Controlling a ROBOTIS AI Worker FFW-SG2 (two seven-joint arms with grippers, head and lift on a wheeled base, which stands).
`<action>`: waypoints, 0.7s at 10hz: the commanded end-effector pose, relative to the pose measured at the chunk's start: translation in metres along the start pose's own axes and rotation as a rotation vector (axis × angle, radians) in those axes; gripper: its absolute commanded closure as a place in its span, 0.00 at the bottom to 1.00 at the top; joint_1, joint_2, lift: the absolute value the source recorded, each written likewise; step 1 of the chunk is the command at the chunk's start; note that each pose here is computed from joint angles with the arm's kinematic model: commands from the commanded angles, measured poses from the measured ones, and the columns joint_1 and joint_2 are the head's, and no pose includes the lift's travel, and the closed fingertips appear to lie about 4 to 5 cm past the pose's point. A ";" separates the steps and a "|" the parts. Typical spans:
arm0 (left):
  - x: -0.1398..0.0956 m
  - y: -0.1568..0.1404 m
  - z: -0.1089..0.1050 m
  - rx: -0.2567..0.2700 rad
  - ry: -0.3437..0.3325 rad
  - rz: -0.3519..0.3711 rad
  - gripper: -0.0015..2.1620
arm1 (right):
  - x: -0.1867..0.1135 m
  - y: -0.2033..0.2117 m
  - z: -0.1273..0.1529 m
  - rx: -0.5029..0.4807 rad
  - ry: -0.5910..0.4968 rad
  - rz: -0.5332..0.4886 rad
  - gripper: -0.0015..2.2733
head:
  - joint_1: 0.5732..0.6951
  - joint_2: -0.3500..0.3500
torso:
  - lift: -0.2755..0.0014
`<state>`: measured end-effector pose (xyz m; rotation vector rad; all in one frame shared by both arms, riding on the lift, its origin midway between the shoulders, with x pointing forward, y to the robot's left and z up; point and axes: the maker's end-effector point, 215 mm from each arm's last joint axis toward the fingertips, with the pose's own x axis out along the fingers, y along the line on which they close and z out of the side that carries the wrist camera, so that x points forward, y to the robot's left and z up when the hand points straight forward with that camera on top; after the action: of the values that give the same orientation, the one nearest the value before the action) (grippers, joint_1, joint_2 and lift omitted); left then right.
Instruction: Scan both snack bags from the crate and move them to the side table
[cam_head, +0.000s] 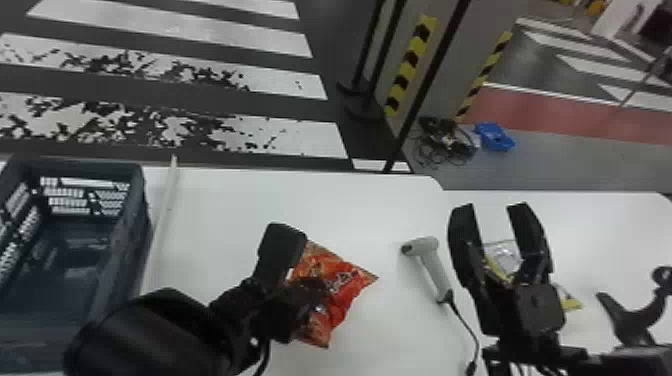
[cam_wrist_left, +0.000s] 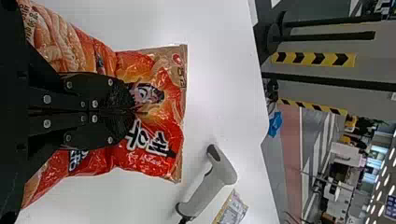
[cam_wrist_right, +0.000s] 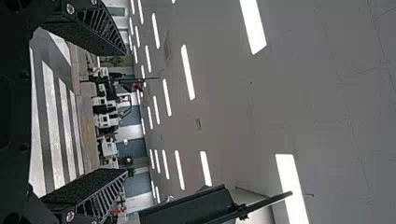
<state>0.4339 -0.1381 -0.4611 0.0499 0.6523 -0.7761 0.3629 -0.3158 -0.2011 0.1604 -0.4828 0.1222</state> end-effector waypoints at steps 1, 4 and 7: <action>0.002 0.002 0.004 -0.008 -0.021 0.007 0.57 | 0.001 -0.001 -0.001 0.001 -0.001 -0.002 0.05 | 1.00 0.00 | 0.65; -0.001 -0.009 0.009 -0.050 -0.029 -0.046 0.00 | 0.002 -0.001 -0.001 0.000 -0.003 0.001 0.05 | 1.00 0.00 | 0.65; -0.028 -0.009 0.038 -0.079 -0.115 -0.024 0.01 | 0.000 -0.002 0.002 0.001 -0.012 -0.004 0.05 | 1.00 0.00 | 0.65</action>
<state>0.4314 -0.1402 -0.4256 -0.0604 0.5966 -0.7808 0.3634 -0.3177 -0.2006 0.1632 -0.4908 0.1188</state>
